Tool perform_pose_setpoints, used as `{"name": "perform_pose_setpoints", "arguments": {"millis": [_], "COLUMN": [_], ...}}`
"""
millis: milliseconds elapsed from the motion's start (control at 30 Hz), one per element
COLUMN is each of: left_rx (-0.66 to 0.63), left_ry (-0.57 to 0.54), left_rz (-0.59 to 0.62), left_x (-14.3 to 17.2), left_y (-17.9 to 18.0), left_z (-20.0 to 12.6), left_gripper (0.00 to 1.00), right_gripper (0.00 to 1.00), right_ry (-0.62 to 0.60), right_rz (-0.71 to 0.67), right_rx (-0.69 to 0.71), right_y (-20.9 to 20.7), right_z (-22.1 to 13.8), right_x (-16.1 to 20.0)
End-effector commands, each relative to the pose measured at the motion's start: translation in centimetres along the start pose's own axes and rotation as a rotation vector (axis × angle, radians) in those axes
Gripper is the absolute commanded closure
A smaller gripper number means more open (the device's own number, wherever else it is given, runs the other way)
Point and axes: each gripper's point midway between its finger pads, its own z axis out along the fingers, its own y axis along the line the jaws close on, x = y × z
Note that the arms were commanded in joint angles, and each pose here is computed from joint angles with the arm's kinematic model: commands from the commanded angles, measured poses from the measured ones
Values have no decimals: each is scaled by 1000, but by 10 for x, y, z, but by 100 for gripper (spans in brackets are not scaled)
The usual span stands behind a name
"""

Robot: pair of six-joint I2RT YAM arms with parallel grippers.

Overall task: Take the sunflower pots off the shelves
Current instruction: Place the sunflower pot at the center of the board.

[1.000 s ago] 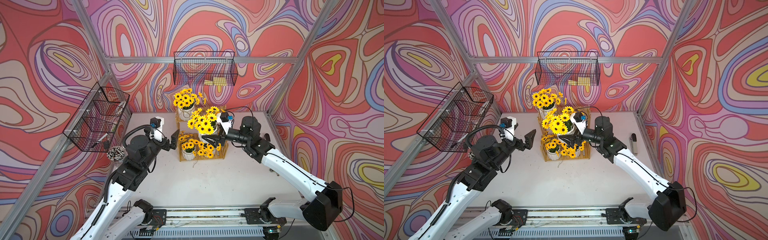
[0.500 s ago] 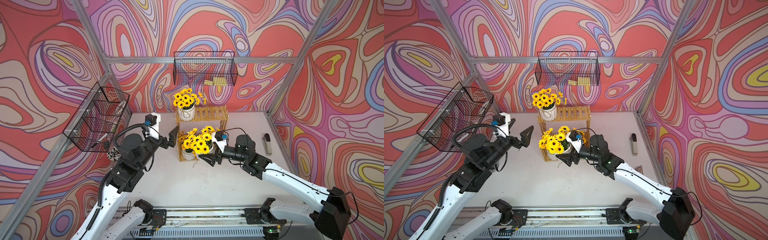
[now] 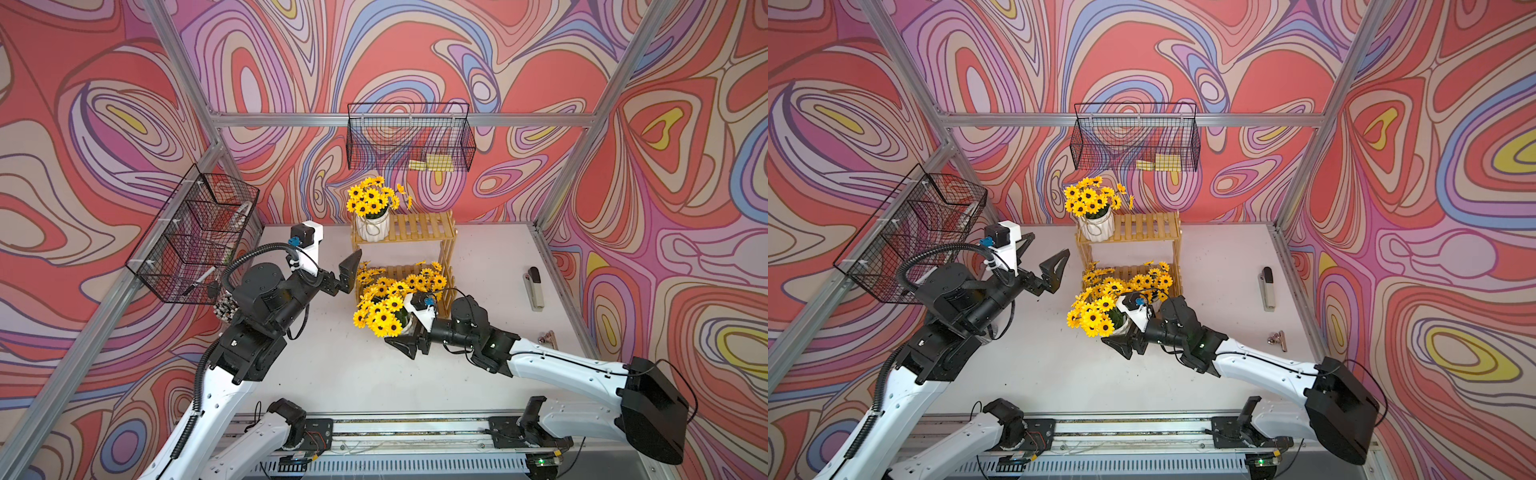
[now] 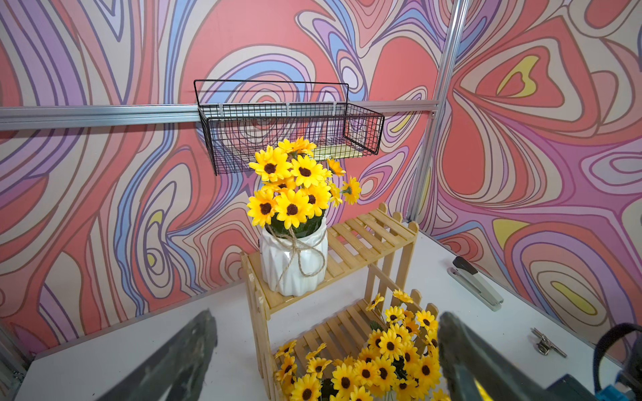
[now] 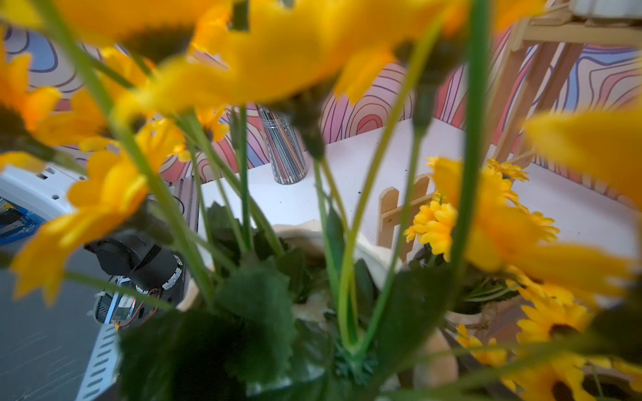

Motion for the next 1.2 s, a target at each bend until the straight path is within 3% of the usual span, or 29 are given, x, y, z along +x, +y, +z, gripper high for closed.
{"name": "perform_pose_setpoints", "arguments": {"millis": [0,467,1167], "left_rx": [19,47,51], "left_ry": [-25,-19,-9], "left_rz": [-9,-38,-72], "left_x": [-11,-3,12], "left_y": [-3,-7,-7], "left_z": [-4,-8,-11], "left_gripper": [0,0,0], "right_gripper": [100,100,100], "right_ry": [-135,-97,-38], "right_rz": [-10,13,61], "right_rx": [4,-61,-81], "right_y": [2,33,35], "right_z": [6,61,130], "right_x": [-27,7,58]}}
